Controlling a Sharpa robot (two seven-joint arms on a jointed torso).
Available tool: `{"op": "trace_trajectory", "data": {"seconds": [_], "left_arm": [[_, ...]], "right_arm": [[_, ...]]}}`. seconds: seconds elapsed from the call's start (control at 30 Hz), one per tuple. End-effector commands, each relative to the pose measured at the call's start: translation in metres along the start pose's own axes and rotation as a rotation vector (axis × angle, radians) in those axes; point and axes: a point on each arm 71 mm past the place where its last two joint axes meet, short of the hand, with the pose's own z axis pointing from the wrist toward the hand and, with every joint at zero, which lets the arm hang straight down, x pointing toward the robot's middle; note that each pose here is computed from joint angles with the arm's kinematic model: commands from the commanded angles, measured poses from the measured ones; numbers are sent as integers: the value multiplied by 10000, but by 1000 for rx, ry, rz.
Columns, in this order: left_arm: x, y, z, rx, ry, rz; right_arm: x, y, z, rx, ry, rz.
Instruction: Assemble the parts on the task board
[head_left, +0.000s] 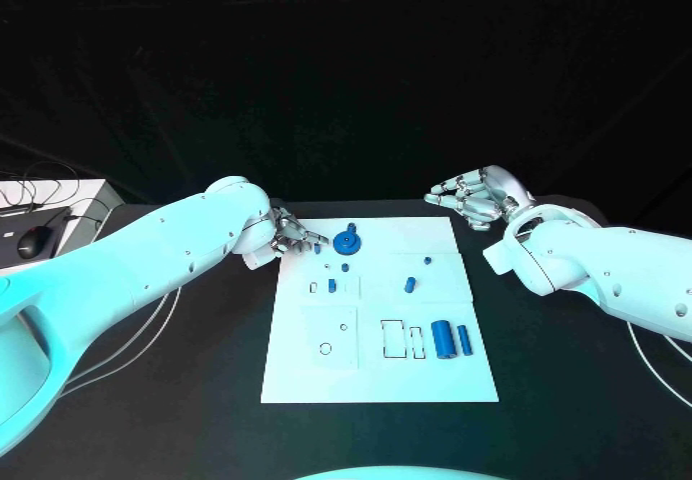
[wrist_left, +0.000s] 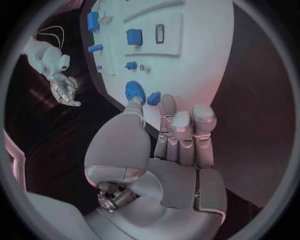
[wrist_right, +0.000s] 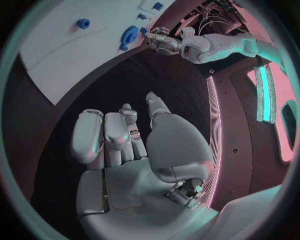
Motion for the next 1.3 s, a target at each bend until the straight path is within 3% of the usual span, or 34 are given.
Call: {"op": "trace_trajectory", "data": {"seconds": [0.03,1.3], "left_arm": [[20,-42,2,23,22,-6],[24,-35,14,24,36,-33]], "right_arm": [[6,18,2,-10,1,1],[19,25,9,-9,4,0]]}}
